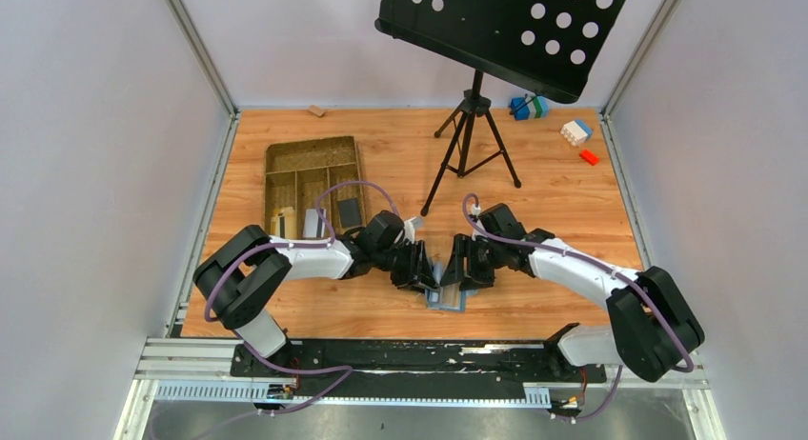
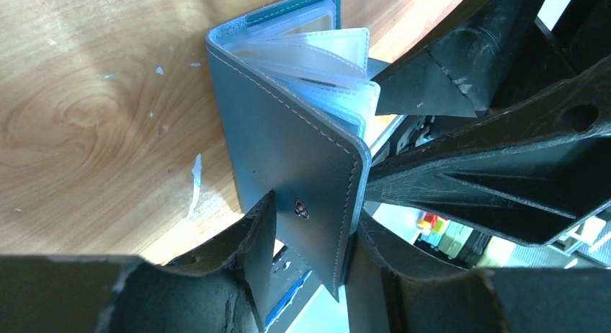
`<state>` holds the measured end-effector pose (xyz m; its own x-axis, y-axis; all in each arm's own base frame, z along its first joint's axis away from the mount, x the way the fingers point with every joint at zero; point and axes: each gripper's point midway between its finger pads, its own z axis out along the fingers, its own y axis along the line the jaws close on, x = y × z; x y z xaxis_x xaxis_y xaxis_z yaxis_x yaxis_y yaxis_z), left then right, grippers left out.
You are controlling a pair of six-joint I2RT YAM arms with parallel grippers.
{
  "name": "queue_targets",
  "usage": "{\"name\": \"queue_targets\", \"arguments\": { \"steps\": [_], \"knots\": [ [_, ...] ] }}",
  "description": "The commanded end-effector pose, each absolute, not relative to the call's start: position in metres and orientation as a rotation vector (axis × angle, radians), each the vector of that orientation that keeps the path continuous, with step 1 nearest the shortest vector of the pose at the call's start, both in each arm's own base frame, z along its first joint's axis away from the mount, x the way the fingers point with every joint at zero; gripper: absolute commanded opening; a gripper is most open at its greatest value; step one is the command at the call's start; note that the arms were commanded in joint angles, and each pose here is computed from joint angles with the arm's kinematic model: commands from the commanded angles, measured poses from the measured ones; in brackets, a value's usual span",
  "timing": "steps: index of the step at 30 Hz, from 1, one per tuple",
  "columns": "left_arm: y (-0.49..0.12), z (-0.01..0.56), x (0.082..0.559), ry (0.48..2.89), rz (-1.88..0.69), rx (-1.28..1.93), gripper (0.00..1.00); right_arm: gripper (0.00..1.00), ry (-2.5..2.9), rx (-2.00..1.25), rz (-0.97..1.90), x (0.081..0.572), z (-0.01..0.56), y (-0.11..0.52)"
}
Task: Take the credit cards out of the card holder
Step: Open the card holder.
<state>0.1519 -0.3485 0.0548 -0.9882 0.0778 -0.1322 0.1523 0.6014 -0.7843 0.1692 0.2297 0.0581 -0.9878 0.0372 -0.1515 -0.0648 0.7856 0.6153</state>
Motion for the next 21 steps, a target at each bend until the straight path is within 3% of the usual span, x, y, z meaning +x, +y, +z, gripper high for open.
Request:
{"name": "queue_targets", "arguments": {
  "steps": [1, 10, 15, 21],
  "knots": [
    [-0.3392, 0.0444, 0.1448, 2.78, -1.307, 0.176, 0.45, 0.56, 2.77, -0.039, 1.042, 0.1789, 0.0675, 0.242],
    [-0.3399, 0.0472, 0.1428, 2.779, -1.326, 0.186, 0.55, 0.51, 2.786, -0.029, 1.027, 0.1832, 0.0636, 0.2438],
    [-0.3386, 0.0471, 0.1415, 2.78, -1.328, 0.191, 0.62, 0.58, 2.767, -0.036, 1.051, 0.1867, 0.0683, 0.248],
    [-0.3382, 0.0467, 0.142, 2.778, -1.354, 0.176, 0.58, 0.63, 2.758, -0.044, 1.068, 0.1872, 0.0714, 0.251]
  ]
}}
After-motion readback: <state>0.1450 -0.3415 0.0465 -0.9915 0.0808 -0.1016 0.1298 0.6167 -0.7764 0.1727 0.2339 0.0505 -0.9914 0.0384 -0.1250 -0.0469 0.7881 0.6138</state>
